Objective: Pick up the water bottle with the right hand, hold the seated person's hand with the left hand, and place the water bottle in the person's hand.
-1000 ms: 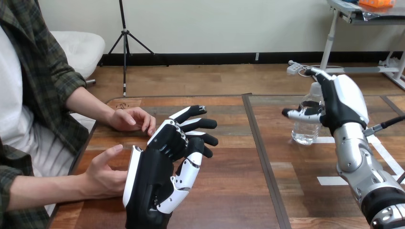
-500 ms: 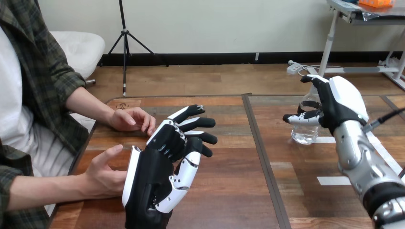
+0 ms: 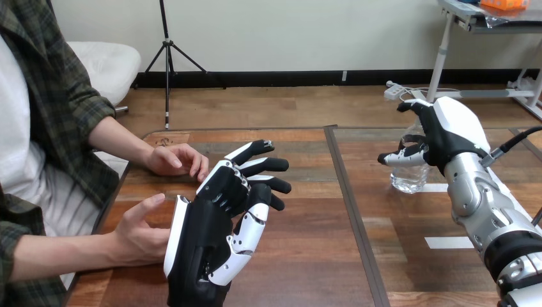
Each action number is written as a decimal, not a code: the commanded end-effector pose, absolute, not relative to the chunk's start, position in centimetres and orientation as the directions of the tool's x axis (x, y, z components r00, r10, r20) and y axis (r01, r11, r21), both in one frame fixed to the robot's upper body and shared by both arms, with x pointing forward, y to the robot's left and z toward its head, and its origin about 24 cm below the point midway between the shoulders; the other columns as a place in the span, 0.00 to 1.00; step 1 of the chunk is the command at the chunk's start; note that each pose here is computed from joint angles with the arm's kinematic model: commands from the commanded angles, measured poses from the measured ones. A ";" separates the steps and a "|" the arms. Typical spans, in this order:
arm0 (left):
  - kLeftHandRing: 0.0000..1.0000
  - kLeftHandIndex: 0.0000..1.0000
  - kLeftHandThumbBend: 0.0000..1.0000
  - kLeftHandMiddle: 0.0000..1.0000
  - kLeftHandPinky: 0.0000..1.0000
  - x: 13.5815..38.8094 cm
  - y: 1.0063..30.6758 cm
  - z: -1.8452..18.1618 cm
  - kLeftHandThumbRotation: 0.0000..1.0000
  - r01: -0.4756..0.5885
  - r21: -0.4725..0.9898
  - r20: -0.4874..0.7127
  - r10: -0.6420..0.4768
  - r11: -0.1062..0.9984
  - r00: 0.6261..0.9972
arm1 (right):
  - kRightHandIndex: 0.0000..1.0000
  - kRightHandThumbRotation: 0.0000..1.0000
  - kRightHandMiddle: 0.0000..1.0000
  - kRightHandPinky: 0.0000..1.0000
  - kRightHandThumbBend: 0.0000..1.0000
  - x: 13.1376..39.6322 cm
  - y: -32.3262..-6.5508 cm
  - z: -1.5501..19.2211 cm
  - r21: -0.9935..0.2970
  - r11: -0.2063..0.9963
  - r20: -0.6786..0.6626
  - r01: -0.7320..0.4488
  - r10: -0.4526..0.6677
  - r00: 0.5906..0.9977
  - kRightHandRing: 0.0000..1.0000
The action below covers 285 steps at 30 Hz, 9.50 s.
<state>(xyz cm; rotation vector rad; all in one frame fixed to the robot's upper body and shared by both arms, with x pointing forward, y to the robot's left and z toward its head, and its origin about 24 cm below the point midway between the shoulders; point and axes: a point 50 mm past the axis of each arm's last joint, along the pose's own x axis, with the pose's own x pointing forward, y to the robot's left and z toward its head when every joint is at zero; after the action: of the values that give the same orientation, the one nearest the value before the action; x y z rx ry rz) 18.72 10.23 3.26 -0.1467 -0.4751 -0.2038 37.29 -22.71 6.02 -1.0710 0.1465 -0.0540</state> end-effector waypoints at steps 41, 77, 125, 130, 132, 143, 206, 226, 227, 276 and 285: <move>0.57 0.75 0.25 0.67 0.46 19.4 9.7 4.9 0.43 0.227 -0.118 0.546 -0.128 0.967 0.828 | 0.50 0.00 0.56 0.45 0.71 38.1 -23.3 8.4 -0.837 0.541 0.011 0.087 -0.142 0.990 0.52; 0.57 0.75 0.27 0.66 0.46 19.6 9.7 4.9 0.44 0.227 -0.124 0.554 -0.123 0.966 0.823 | 0.55 0.00 0.58 0.51 0.72 36.6 -23.2 7.6 -0.747 0.654 0.097 0.114 -0.063 0.993 0.57; 0.57 0.75 0.26 0.66 0.46 19.8 10.2 5.0 0.43 0.230 -0.109 0.562 -0.131 0.967 0.817 | 0.93 0.00 0.93 0.93 0.64 31.9 -21.1 5.1 -0.333 0.916 0.207 0.226 -0.162 0.965 0.93; 0.57 0.76 0.26 0.66 0.45 19.8 10.3 5.0 0.42 0.229 -0.104 0.562 -0.133 0.968 0.816 | 0.94 0.00 0.94 0.94 0.63 31.8 -21.0 4.8 -0.330 0.916 0.191 0.227 -0.170 0.967 0.94; 0.57 0.76 0.25 0.66 0.46 19.8 10.3 5.0 0.42 0.227 -0.104 0.561 -0.131 0.968 0.817 | 0.94 0.00 0.94 0.94 0.63 31.7 -21.0 4.7 -0.331 0.916 0.178 0.228 -0.176 0.968 0.94; 0.58 0.75 0.25 0.66 0.46 19.7 10.3 4.9 0.41 0.231 -0.111 0.558 -0.132 0.967 0.820 | 0.95 0.00 0.95 0.94 0.63 31.6 -21.0 3.9 -0.303 0.927 0.138 0.221 -0.187 0.973 0.93; 0.57 0.75 0.26 0.66 0.46 19.3 10.5 4.7 0.40 0.238 -0.119 0.550 -0.136 0.964 0.824 | 0.91 0.00 0.93 0.93 0.65 32.6 -20.8 0.7 -0.127 0.966 -0.065 0.226 -0.235 0.970 0.92; 0.57 0.75 0.27 0.65 0.46 19.3 10.6 4.7 0.40 0.231 -0.119 0.543 -0.131 0.966 0.829 | 0.86 0.00 0.85 0.88 0.66 33.1 -20.1 0.6 -0.084 0.967 -0.097 0.242 -0.249 0.964 0.85; 0.57 0.75 0.27 0.65 0.46 19.3 10.6 4.7 0.40 0.230 -0.118 0.543 -0.132 0.966 0.829 | 0.86 0.00 0.85 0.88 0.66 33.2 -20.0 0.6 -0.085 0.966 -0.097 0.244 -0.251 0.963 0.85; 0.57 0.75 0.28 0.66 0.46 19.3 10.8 4.7 0.44 0.222 -0.120 0.545 -0.123 0.968 0.830 | 0.53 0.00 0.51 0.52 0.71 34.1 -19.3 1.3 -0.081 0.913 -0.090 0.400 -0.407 0.909 0.52; 0.57 0.75 0.28 0.66 0.46 19.4 10.7 4.7 0.44 0.221 -0.115 0.544 -0.125 0.968 0.829 | 0.50 0.00 0.49 0.47 0.73 34.1 -19.3 1.4 -0.084 0.912 -0.078 0.402 -0.408 0.910 0.49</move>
<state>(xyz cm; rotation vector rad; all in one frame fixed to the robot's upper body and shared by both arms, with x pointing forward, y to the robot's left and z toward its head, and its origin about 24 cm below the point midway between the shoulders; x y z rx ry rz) 18.77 11.09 3.29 -0.1594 -0.4876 -0.1862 31.61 -20.03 -2.05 -0.0720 0.2416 -0.4436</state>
